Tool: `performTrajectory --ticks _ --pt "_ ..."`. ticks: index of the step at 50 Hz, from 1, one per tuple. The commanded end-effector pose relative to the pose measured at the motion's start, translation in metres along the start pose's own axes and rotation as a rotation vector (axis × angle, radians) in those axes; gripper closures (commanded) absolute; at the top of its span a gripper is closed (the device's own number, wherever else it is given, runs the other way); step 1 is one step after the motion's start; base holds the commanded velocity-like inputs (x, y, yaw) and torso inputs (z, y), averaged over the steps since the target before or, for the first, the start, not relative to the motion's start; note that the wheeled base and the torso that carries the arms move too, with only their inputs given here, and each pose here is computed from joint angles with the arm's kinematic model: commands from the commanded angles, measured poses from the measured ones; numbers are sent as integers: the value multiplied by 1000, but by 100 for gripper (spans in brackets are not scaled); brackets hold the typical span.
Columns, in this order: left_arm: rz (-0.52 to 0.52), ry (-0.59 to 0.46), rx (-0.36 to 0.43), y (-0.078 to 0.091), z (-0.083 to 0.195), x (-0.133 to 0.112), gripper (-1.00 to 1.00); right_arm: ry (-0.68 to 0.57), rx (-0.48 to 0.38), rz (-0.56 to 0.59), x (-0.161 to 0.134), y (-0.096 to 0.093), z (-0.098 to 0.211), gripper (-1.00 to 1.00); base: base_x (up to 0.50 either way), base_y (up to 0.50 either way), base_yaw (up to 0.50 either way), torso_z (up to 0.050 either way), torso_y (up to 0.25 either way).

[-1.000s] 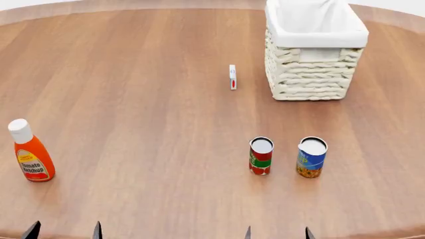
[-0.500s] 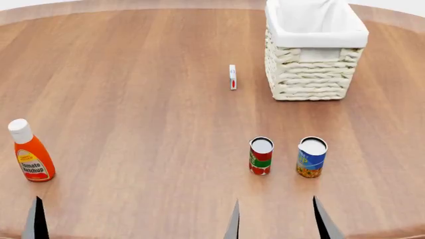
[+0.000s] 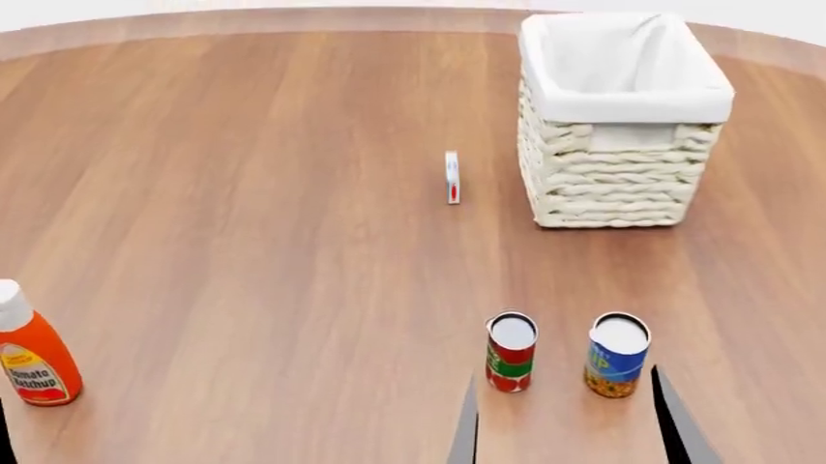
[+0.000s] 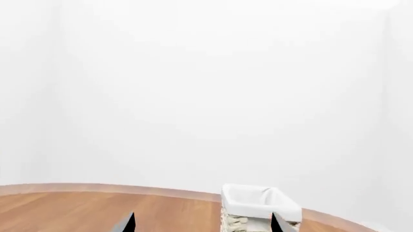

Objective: Pick up the tomato sauce, and put it in the basket.

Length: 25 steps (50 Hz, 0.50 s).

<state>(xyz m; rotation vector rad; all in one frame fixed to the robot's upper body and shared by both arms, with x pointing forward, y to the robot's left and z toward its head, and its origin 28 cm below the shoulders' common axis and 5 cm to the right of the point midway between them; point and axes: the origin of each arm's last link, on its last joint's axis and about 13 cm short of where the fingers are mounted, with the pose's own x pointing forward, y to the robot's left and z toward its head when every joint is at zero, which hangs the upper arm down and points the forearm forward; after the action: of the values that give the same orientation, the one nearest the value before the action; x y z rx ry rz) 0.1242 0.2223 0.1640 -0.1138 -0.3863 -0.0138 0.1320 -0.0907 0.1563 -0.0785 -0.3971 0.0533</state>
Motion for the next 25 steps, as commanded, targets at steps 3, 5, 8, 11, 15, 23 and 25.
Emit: performTrajectory --ticks 3,5,8,11,15,23,25 --pt "7 14 2 2 2 0 -100 -8 3 2 -3 -2 3 -100 500 0 0 0 0" --pt "8 13 2 2 2 -1 -100 -2 6 4 -2 -2 2 -100 500 0 0 0 0" --pt "5 9 1 2 4 -1 -100 3 9 11 -2 -1 2 -100 500 0 0 0 0" --pt "8 7 -2 2 2 -1 -100 4 -7 31 -4 0 2 -100 500 0 0 0 0" --pt "4 12 -1 1 2 -1 -100 13 9 26 -5 -1 1 -100 500 0 0 0 0" --pt "6 14 -1 2 0 -1 -100 18 14 24 -4 -2 1 -100 500 0 0 0 0" --pt "6 14 0 2 0 -1 -100 19 14 23 -4 -2 1 -100 500 0 0 0 0"
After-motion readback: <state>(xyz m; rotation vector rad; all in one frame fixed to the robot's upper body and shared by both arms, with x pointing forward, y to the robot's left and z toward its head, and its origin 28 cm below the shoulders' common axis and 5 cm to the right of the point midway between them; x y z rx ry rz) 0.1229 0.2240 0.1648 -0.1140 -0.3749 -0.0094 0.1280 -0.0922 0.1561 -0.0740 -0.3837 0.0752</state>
